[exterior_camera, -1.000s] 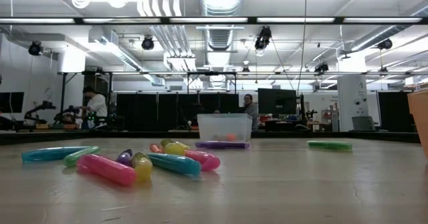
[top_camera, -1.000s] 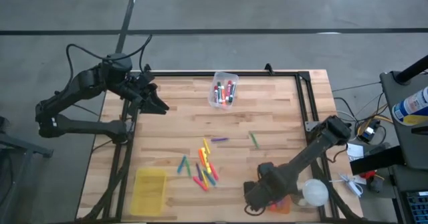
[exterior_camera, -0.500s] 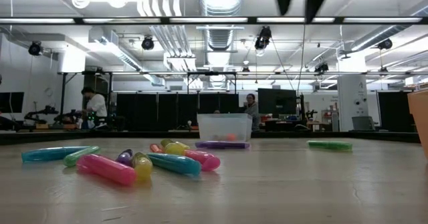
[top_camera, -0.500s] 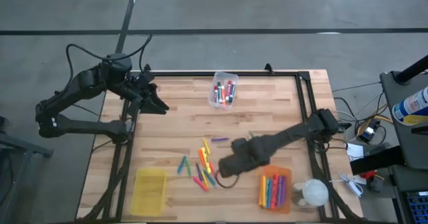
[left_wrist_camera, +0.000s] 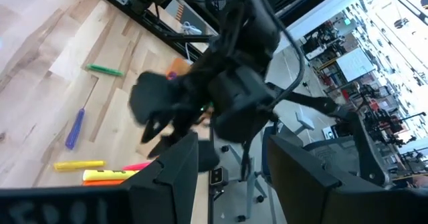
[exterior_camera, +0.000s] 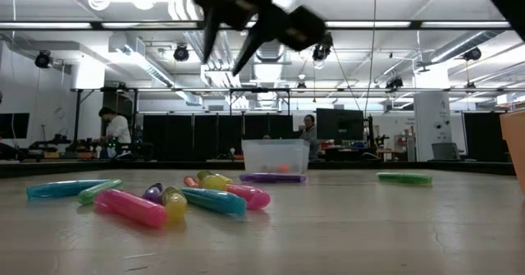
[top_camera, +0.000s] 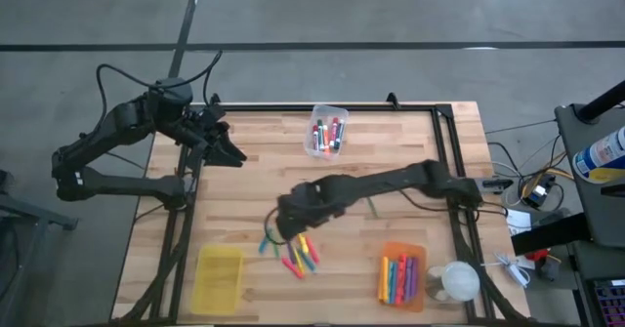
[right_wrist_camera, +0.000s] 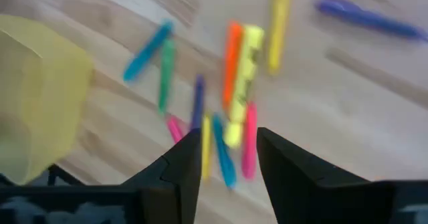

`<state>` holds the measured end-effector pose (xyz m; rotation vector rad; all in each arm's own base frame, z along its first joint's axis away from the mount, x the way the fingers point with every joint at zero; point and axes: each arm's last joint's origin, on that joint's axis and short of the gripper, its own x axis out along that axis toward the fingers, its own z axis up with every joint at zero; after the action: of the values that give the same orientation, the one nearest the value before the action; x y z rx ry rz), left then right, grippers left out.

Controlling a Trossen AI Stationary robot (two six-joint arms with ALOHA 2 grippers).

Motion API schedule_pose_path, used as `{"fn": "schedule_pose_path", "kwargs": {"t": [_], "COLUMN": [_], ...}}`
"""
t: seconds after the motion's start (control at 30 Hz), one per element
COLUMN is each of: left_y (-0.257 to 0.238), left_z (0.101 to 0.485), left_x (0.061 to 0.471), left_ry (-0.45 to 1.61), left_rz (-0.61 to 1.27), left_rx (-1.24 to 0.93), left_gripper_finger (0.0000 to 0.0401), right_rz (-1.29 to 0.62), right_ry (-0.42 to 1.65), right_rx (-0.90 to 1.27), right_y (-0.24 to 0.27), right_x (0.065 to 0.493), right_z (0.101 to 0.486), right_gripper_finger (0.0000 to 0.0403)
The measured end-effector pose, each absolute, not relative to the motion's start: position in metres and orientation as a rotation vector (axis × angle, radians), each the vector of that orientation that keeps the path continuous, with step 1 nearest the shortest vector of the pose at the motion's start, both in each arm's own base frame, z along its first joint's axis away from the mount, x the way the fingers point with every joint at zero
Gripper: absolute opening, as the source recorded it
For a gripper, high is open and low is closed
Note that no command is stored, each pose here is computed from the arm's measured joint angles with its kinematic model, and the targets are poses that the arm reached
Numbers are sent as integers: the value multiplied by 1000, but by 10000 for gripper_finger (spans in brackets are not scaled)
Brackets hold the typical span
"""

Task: Pick & Place Markers
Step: Put the yellow and green highlighter into the orange bin

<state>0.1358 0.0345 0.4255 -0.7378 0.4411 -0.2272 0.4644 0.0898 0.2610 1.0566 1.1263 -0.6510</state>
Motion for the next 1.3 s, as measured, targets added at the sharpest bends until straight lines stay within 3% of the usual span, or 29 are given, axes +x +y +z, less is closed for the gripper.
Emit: {"fn": "schedule_pose_path", "kwargs": {"t": [0.2,0.37,1.0,1.3], "left_y": [35,34,34,35], "left_z": [426,426,426,426], "left_x": [136,136,135,136], "left_ry": [440,440,438,438], "left_rz": [-227,-227,-228,-228], "left_rx": [-737,-737,-733,-733], "left_gripper_finger": [171,171,171,171], "right_rz": [-651,-717,-705,-706], "right_ry": [1152,1234,1323,1360], "right_rx": [1038,1041,1016,976], "right_y": [77,72,77,75], "right_x": [493,496,503,501], "right_z": [227,197,157,145], "right_gripper_finger": [184,191,155,116]}}
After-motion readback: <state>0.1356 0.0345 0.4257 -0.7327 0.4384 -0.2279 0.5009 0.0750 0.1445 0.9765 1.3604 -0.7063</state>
